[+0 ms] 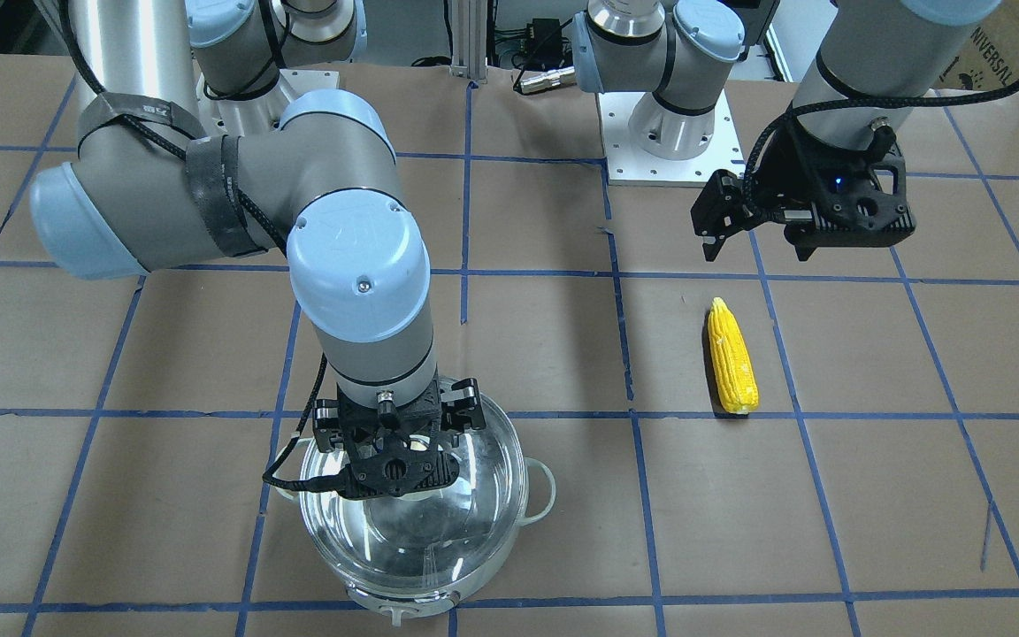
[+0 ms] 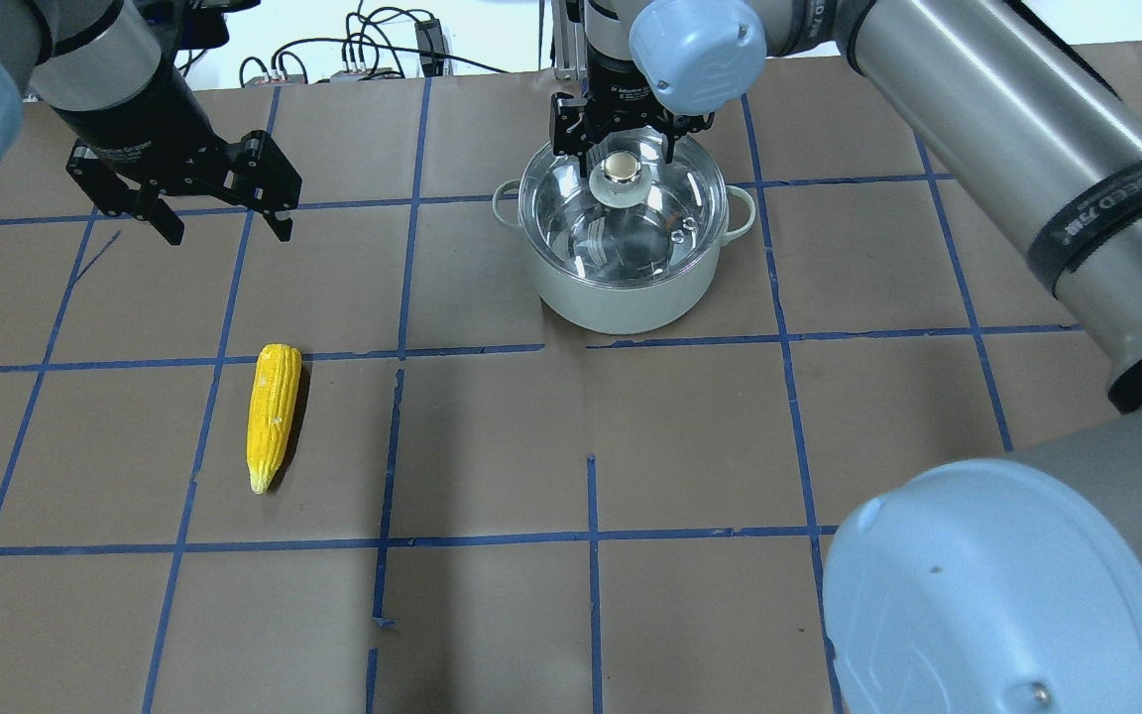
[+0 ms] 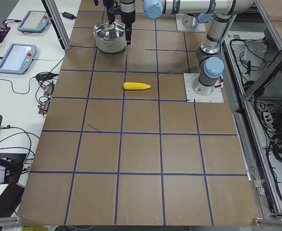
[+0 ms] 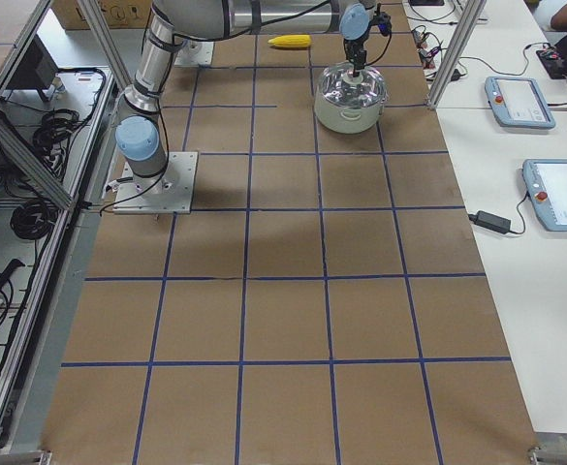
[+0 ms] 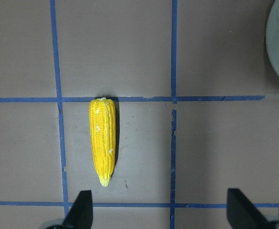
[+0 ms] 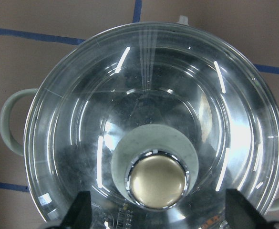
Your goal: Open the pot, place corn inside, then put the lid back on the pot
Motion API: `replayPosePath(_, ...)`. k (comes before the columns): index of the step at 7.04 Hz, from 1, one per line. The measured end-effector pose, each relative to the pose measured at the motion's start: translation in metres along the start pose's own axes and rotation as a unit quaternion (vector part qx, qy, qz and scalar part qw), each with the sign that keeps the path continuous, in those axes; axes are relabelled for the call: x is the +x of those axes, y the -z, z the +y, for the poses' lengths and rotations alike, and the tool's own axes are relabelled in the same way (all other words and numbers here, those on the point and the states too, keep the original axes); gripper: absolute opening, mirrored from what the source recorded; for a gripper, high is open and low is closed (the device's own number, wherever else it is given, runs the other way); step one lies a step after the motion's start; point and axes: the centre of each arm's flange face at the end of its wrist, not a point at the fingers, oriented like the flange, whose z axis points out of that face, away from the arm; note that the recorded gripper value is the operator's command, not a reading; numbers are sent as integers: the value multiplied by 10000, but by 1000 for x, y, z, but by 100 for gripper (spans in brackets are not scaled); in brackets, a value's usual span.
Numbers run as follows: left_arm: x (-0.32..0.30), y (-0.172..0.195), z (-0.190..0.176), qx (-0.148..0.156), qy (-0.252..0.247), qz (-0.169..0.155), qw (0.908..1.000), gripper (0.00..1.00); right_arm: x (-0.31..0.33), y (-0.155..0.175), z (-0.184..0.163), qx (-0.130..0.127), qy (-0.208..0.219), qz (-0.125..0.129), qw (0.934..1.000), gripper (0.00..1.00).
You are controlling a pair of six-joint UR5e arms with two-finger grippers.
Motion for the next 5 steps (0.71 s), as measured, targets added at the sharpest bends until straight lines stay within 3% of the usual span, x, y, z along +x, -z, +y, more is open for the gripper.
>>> replayPosePath(5,0,1,1,11,0,4,10000,100,-9,-16,7,-161,103,23,9998,85)
